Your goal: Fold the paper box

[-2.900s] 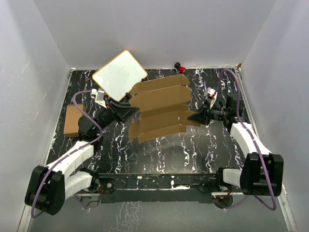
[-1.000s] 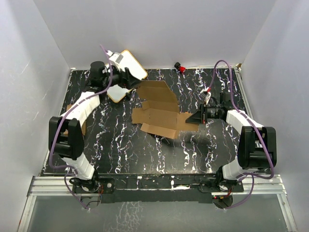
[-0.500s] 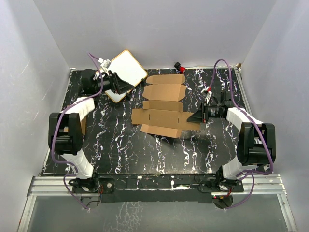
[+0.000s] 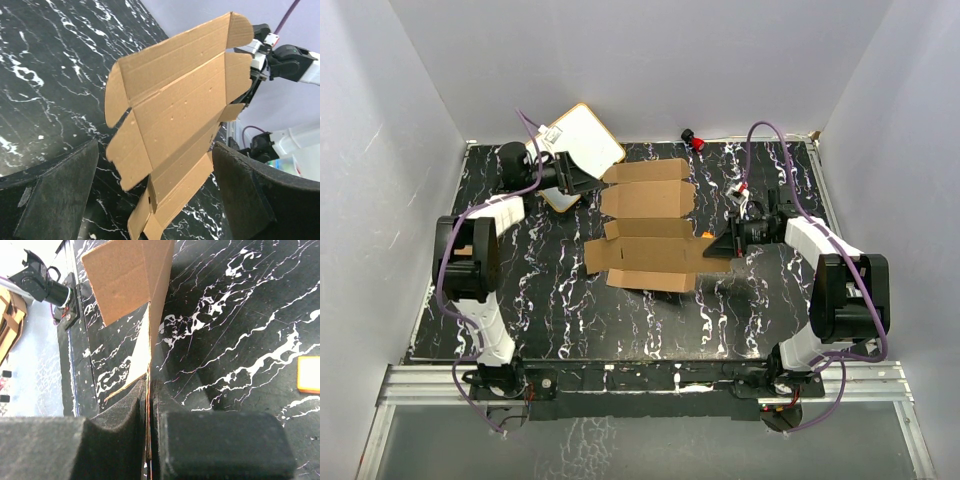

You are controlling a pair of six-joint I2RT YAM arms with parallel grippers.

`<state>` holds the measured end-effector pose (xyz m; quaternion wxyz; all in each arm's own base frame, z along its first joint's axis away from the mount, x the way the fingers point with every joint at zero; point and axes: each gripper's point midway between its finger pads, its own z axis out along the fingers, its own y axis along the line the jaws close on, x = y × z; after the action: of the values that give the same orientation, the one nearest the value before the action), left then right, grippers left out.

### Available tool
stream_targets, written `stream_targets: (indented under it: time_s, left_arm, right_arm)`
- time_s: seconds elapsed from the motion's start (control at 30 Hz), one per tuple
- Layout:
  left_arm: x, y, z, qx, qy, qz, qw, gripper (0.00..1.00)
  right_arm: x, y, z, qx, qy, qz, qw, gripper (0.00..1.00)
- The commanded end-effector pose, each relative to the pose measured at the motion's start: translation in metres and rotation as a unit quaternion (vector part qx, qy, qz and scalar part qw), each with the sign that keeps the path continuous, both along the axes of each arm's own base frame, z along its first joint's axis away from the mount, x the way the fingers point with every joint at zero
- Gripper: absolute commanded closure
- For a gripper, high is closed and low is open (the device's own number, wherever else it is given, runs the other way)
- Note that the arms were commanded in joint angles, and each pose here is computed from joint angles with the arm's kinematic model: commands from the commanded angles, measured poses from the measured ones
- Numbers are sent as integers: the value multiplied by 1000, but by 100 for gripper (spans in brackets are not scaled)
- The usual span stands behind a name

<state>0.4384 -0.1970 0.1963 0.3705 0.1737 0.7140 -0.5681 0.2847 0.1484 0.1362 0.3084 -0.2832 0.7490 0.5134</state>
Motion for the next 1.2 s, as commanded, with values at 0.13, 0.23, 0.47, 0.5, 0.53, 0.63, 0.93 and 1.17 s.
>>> stream_targets:
  time_s: [0.13, 0.23, 0.47, 0.5, 0.53, 0.63, 0.93, 1.17]
  left_arm:
    - [-12, -7, 21, -26, -12, -65, 997, 7]
    - [-16, -8, 17, -28, -1, -76, 997, 9]
    - [-38, -27, 23, -39, -10, -135, 990, 13]
    - [-39, -28, 23, -39, -8, -141, 989, 15]
    - [-41, -30, 22, -40, -6, -148, 988, 18]
    - [-45, -33, 22, -41, -2, -162, 986, 24]
    - [-69, -33, 35, -41, -17, -215, 976, 44]
    - [-77, -20, 44, -38, -32, -215, 975, 44]
  right_arm:
    - [0, 9, 20, -4, -91, 47, 995, 92]
    - [-1, 10, 22, -7, -101, 53, 993, 92]
    - [-9, 18, 23, -6, -109, 75, 991, 92]
    - [-9, 18, 24, -6, -110, 77, 991, 92]
    - [-10, 19, 24, -7, -112, 79, 990, 92]
    - [-11, 20, 24, -8, -114, 83, 990, 92]
    - [-11, 19, 24, -11, -114, 83, 990, 92]
    - [-10, 19, 25, -11, -114, 82, 990, 92]
